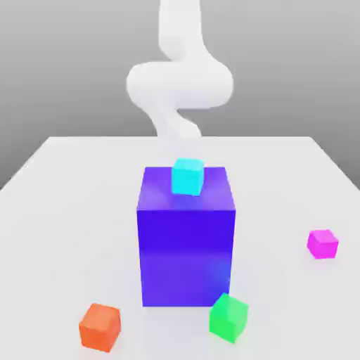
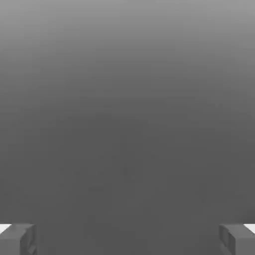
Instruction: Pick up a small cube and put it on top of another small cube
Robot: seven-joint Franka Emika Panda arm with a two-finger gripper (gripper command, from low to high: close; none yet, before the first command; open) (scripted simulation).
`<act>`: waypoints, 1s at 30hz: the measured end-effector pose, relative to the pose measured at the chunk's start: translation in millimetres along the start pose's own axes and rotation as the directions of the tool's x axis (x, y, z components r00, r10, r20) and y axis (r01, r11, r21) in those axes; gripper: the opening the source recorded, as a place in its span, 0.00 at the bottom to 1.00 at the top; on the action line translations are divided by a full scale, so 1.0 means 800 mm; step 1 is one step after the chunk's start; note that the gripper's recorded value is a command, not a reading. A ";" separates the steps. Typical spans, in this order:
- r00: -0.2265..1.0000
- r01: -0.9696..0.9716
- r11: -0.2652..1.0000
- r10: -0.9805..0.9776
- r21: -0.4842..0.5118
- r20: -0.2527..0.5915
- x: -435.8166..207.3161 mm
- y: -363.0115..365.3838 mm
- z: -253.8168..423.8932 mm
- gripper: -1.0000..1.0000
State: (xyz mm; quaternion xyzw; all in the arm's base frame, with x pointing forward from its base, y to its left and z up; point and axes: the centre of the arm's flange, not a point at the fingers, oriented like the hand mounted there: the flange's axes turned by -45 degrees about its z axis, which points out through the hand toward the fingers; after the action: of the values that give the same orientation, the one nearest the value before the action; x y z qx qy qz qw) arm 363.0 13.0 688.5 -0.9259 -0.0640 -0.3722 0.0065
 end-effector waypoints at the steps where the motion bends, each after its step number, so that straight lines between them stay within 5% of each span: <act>1: 0.998 0.055 0.998 -0.055 0.027 0.014 -0.001 -0.007 0.015 0.50; 14: 0.735 0.637 0.688 -0.677 0.349 -0.008 -0.055 -0.135 0.180 0.50; 22: 0.401 0.835 0.289 -0.902 0.468 -0.159 -0.124 -0.230 0.254 0.50; 30: 0.012 0.860 -0.173 -0.934 0.480 -0.358 -0.216 -0.317 0.304 0.50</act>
State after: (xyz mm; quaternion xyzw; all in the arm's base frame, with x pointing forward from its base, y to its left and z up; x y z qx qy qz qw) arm 375.6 259.4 384.3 -0.5681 -0.8052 -0.1680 0.0266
